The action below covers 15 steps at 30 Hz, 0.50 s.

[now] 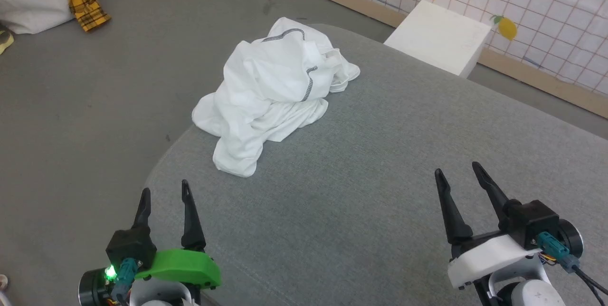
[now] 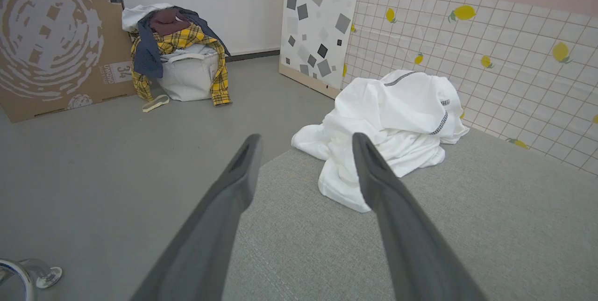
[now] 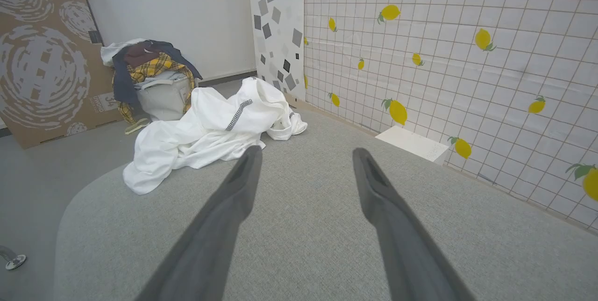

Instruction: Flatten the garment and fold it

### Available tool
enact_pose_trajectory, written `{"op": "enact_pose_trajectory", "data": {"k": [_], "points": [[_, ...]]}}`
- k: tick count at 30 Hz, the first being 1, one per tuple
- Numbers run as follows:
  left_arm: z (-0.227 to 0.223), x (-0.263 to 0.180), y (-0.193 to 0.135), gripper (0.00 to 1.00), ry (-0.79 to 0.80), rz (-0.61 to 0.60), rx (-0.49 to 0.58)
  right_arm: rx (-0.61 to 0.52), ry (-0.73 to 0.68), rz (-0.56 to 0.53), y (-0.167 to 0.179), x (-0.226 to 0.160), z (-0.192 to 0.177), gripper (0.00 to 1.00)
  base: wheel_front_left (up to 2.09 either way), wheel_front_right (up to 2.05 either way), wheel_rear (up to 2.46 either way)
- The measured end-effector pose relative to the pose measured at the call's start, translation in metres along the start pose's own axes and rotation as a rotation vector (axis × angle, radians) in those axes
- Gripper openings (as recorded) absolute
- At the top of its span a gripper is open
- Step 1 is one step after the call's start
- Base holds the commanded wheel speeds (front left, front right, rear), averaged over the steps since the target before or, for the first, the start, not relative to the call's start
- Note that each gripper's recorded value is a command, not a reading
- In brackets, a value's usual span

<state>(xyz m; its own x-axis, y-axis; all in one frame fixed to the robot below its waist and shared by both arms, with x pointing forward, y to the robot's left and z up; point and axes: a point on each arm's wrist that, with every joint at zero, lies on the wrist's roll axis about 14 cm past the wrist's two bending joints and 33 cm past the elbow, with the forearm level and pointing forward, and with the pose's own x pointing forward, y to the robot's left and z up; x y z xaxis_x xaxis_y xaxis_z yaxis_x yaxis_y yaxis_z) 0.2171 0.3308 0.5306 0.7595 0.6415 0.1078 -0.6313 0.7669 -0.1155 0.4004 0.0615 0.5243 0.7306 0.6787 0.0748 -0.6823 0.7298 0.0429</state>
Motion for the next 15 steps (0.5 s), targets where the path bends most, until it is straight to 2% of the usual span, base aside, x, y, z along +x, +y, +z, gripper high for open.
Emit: {"op": "enact_pose_trajectory", "data": {"k": [15], "points": [[0.003,-0.009,0.016,1.00,-0.010,0.051,-0.014,0.022,-0.012,0.051,0.017,0.008,-0.001,1.00,0.00,0.00,0.00]]}}
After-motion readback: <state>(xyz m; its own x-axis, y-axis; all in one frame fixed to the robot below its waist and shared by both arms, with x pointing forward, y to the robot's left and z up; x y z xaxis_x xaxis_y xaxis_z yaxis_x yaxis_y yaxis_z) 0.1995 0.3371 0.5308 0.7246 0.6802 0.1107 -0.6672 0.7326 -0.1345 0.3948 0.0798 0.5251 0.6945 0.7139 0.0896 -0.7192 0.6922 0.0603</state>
